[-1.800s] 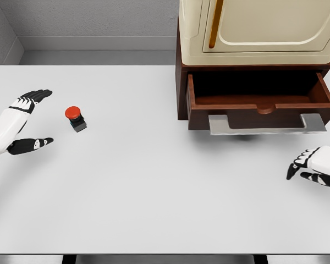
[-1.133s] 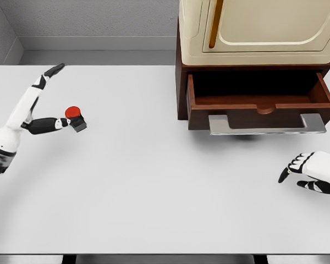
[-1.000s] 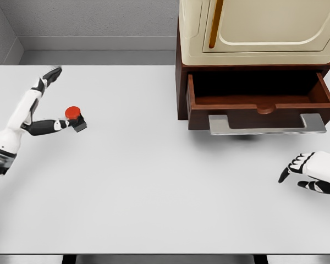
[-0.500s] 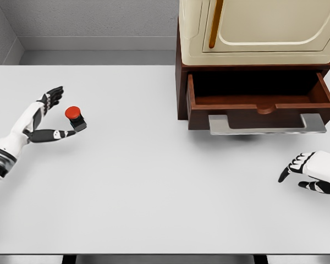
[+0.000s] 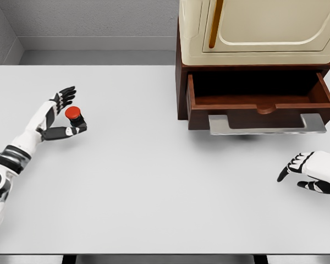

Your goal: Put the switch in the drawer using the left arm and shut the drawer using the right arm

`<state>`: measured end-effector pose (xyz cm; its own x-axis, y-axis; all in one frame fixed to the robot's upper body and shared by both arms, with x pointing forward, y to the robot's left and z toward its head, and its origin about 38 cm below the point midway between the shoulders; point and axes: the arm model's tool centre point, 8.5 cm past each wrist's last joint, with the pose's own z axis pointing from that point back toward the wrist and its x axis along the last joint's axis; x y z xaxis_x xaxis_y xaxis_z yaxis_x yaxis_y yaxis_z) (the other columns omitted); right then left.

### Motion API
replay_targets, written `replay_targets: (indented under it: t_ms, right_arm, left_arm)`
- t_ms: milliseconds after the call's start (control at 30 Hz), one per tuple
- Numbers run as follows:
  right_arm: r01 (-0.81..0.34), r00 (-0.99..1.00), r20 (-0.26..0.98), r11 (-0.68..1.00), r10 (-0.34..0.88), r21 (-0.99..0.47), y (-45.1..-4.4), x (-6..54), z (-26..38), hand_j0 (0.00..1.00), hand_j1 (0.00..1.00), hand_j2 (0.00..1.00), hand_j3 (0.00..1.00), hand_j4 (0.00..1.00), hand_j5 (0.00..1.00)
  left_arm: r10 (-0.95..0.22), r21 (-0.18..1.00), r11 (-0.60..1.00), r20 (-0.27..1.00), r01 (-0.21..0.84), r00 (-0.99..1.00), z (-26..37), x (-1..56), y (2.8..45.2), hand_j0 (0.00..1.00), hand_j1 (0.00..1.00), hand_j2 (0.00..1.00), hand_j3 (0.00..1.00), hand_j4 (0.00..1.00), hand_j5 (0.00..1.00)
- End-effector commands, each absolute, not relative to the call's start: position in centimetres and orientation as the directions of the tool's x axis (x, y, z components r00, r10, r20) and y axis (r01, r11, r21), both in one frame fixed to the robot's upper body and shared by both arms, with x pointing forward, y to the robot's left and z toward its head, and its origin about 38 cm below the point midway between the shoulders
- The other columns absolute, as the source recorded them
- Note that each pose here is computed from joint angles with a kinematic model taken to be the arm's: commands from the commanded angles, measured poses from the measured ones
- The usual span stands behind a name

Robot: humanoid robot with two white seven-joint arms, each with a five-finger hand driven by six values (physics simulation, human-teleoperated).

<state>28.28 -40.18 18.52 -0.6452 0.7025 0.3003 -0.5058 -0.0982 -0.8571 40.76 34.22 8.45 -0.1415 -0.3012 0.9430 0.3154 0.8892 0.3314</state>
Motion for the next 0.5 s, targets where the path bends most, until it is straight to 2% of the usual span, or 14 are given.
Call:
replay_targets:
  t_ms: [0, 167, 200, 267, 367, 467]
  right_arm:
    - [-0.507, -0.643, 0.305, -0.091, 0.703, -0.857, -40.2, 28.3, 18.6, 0.61, 0.61, 0.61, 0.61, 0.61, 0.61]
    - [-0.508, -0.642, 0.306, -0.091, 0.703, -0.856, -40.2, 28.3, 18.5, 0.61, 0.61, 0.61, 0.61, 0.61, 0.61]
    - [-0.507, -0.643, 0.305, -0.091, 0.703, -0.857, -40.2, 28.3, 18.6, 0.61, 0.61, 0.61, 0.61, 0.61, 0.61]
    - [-0.508, -0.642, 0.306, -0.091, 0.703, -0.856, -40.2, 28.3, 18.5, 0.61, 0.61, 0.61, 0.61, 0.61, 0.61]
    - [-0.508, -0.642, 0.306, -0.091, 0.703, -0.856, -40.2, 28.3, 18.5, 0.61, 0.61, 0.61, 0.61, 0.61, 0.61]
    - [-0.508, -0.642, 0.306, -0.091, 0.703, -0.856, -40.2, 28.3, 18.5, 0.61, 0.61, 0.61, 0.61, 0.61, 0.61]
  left_arm:
    - [-0.285, 0.320, 0.895, 0.946, 0.311, -0.152, 8.0, 40.7, 34.0, 0.96, 0.96, 0.96, 0.96, 0.96, 0.96]
    - [-0.280, 0.307, 0.902, 0.951, 0.304, -0.130, 7.2, 40.9, 34.1, 0.94, 0.94, 0.94, 0.94, 0.94, 0.94]
    - [-0.281, 0.306, 0.902, 0.952, 0.303, -0.125, 7.0, 40.8, 34.2, 0.92, 0.92, 0.92, 0.92, 0.92, 0.92]
    - [-0.283, 0.308, 0.902, 0.951, 0.304, -0.123, 7.0, 40.8, 34.1, 0.78, 0.78, 0.78, 0.78, 0.78, 0.78]
    - [-0.288, 0.310, 0.903, 0.951, 0.297, -0.115, 6.3, 40.7, 34.7, 0.78, 0.78, 0.78, 0.78, 0.78, 0.78]
    - [-0.299, 0.320, 0.899, 0.947, 0.299, -0.115, 6.2, 40.6, 34.6, 0.70, 0.70, 0.70, 0.70, 0.70, 0.70]
